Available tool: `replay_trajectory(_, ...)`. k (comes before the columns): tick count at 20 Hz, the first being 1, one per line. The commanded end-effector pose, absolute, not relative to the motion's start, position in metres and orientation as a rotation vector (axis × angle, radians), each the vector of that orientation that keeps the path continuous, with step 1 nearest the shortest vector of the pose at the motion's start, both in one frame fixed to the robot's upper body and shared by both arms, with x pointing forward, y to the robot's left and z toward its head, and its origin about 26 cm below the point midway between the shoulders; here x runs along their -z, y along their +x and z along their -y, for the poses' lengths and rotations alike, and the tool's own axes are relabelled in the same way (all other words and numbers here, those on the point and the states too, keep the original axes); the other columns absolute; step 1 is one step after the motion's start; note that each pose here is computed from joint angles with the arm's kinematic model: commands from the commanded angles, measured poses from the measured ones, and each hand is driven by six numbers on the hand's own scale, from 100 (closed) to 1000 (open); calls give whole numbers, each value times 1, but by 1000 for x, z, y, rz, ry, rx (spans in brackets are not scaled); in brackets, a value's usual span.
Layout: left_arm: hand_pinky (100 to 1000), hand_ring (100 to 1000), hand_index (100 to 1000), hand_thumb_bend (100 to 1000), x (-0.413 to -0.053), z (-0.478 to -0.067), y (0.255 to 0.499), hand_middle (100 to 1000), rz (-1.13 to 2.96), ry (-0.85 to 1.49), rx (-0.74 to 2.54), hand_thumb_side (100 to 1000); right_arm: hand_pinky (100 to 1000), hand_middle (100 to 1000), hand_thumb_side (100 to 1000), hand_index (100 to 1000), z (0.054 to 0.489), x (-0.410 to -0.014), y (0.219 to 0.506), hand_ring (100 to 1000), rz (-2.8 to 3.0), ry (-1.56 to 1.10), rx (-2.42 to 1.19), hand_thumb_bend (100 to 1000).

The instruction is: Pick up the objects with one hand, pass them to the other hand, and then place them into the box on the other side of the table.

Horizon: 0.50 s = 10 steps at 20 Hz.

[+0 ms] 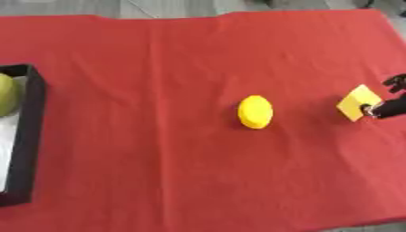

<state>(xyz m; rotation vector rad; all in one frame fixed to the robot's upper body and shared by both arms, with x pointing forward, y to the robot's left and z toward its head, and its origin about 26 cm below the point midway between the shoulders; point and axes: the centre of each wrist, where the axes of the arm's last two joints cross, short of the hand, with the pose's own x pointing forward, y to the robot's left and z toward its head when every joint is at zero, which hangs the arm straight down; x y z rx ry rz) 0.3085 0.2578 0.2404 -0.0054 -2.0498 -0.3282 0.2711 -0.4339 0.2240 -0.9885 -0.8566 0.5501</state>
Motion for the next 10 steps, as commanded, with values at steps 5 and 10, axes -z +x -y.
replay_trajectory(5,816,719,715,100,-246,-258,305,738,2065,8,348,816,906,875,316,934,435,-238,272,891,889,-1002,-561,266)
replay_trajectory(10,817,720,714,100,-246,-256,305,738,2061,3,358,815,907,874,320,933,434,-235,272,890,882,-991,-566,281)
